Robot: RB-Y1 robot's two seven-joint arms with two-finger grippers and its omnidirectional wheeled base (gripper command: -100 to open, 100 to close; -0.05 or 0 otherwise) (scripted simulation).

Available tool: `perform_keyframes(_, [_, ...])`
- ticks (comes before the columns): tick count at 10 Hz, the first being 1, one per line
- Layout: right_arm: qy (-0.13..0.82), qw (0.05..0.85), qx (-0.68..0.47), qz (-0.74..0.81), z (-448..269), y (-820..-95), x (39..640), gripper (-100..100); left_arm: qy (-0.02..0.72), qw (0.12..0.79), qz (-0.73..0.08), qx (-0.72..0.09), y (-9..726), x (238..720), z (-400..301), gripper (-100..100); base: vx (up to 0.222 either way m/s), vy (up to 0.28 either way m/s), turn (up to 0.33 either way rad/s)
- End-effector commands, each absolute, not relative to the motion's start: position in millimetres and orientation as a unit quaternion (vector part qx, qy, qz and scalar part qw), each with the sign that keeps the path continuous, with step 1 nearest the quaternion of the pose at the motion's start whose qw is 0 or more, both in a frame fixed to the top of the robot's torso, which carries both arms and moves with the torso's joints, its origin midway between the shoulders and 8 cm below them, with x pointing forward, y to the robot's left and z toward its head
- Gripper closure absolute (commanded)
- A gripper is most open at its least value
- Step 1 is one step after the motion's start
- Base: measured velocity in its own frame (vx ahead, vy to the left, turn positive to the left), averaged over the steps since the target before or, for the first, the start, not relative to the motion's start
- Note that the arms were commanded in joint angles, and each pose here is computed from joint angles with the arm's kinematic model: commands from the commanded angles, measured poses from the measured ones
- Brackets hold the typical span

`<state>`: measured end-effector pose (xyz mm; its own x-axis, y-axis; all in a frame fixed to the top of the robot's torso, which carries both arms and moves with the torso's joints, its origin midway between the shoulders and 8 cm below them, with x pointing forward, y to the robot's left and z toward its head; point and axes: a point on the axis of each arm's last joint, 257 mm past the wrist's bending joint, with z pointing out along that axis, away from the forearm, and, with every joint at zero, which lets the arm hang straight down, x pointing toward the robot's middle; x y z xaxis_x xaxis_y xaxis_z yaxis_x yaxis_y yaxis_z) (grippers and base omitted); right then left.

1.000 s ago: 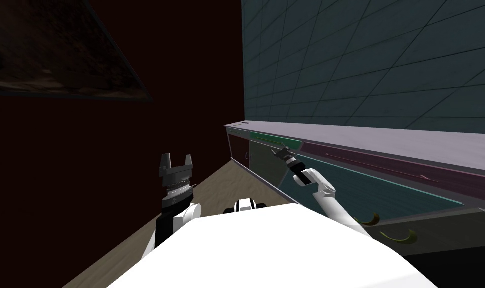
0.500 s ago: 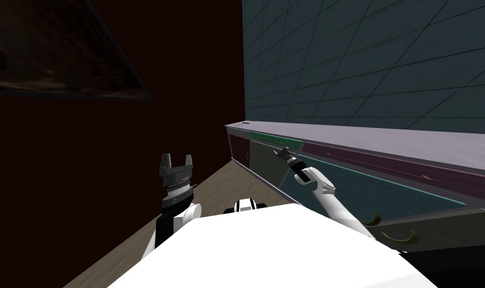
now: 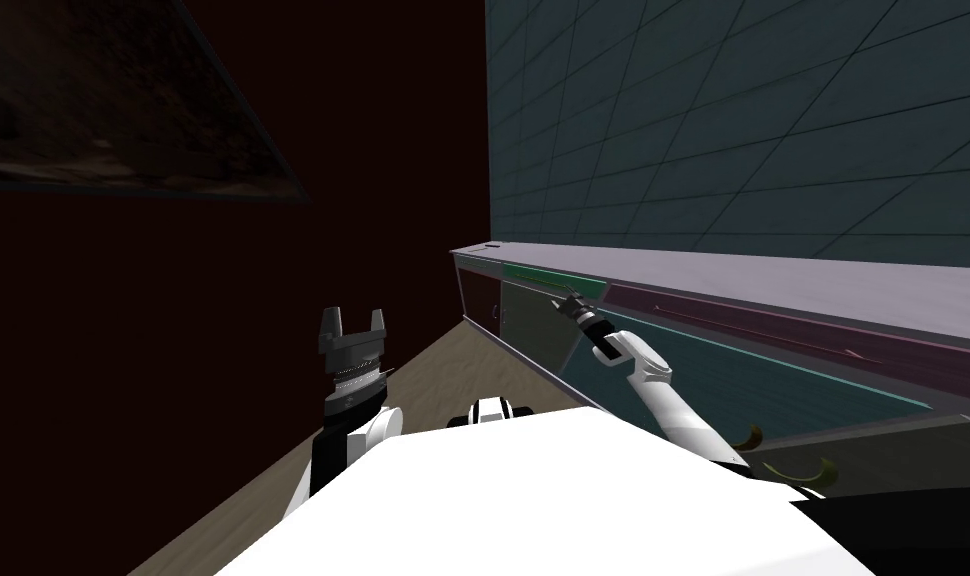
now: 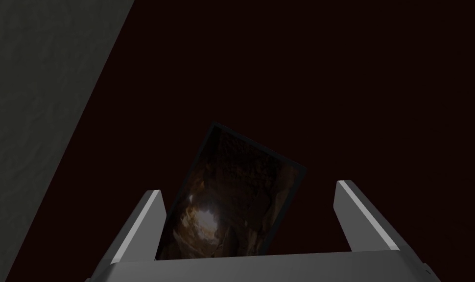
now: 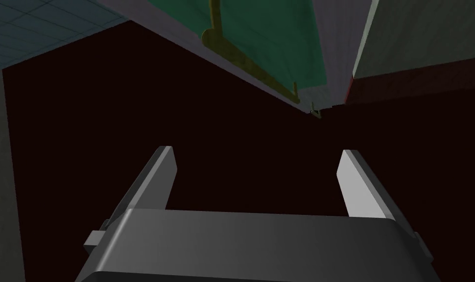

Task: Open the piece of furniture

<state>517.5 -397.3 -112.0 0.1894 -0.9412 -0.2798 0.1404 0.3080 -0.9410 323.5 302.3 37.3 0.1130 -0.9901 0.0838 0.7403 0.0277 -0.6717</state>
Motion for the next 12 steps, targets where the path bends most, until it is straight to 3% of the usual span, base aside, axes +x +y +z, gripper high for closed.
perform_keyframes(1, [0.475, 0.617, -0.437, -0.451, -117, -413, 524, -100, 0.211, 0.685, -0.632, -0.295, 302, 324, 37, 0, -0.001, 0.014, 0.000])
perform_keyframes(7, [0.447, 0.516, -0.494, -0.539, -122, -463, 538, -100, 0.211, 0.685, -0.632, -0.295, 302, 324, 37, 0, -0.001, 0.016, -0.006])
perform_keyframes(10, [0.442, 0.503, -0.501, -0.548, -120, -469, 540, -100, 0.211, 0.685, -0.632, -0.295, 302, 324, 37, 0, 0.002, 0.009, -0.002])
perform_keyframes(12, [0.464, 0.501, -0.498, -0.535, -134, -455, 564, -100, 0.211, 0.685, -0.632, -0.295, 302, 324, 37, 0, -0.073, -0.209, 0.355])
